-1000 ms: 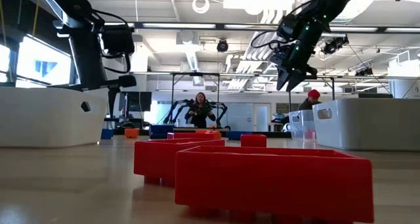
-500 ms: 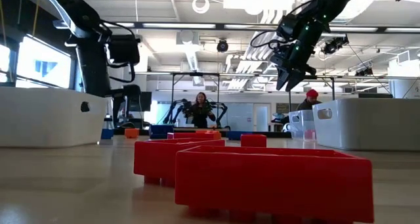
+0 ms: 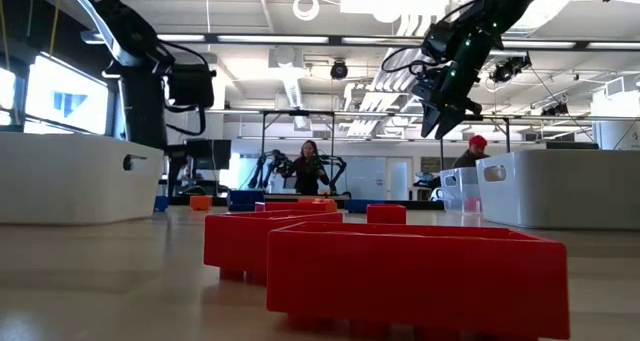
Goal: Sort & place blocks by color
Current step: Put the blue game piece into the white bin
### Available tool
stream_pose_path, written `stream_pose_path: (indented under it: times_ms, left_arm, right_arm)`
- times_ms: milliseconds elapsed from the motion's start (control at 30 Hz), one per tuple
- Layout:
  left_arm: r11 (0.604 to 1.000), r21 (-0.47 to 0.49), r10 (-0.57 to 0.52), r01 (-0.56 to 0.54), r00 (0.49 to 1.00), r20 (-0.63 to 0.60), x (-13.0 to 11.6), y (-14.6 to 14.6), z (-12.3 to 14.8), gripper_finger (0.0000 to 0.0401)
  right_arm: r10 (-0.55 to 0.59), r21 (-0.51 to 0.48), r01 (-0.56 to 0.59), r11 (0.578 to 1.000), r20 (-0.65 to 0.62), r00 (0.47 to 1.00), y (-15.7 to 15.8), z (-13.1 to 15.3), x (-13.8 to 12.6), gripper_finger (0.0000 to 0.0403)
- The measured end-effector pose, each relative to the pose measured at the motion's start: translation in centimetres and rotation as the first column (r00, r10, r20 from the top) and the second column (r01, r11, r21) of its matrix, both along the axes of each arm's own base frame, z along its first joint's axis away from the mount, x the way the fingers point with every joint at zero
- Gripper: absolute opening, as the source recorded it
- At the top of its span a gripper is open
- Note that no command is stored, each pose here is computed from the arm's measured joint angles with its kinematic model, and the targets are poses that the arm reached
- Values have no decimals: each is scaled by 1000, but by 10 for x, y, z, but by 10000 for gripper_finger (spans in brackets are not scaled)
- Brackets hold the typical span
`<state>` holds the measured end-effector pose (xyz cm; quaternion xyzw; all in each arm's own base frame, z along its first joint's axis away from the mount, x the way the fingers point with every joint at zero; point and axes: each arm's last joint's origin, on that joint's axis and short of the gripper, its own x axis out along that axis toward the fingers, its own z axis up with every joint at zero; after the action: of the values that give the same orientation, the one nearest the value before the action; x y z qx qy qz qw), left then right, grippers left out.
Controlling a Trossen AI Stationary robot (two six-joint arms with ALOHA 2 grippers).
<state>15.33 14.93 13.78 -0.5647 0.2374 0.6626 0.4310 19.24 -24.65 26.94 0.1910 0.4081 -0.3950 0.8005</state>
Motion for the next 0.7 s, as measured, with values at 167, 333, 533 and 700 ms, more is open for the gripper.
stream_pose_path:
  times_ms: [167,333,533,700]
  left_arm:
    - [999,0,-45,45,999,-20,-2,2,0,177]
    - [991,-4,-134,134,990,-48,-4,4,0,134]
    - [967,-7,-255,255,963,-85,-4,5,1,98]
    - [935,-9,-352,353,928,-127,-4,5,1,105]
  right_arm:
    - [0,0,0,1000,0,1000,0,0,0,216]
    - [0,0,0,1000,0,1000,0,0,0,216]
    - [0,1,0,1000,0,1000,0,0,0,216]
    - [0,1,0,1000,0,1000,0,0,0,216]
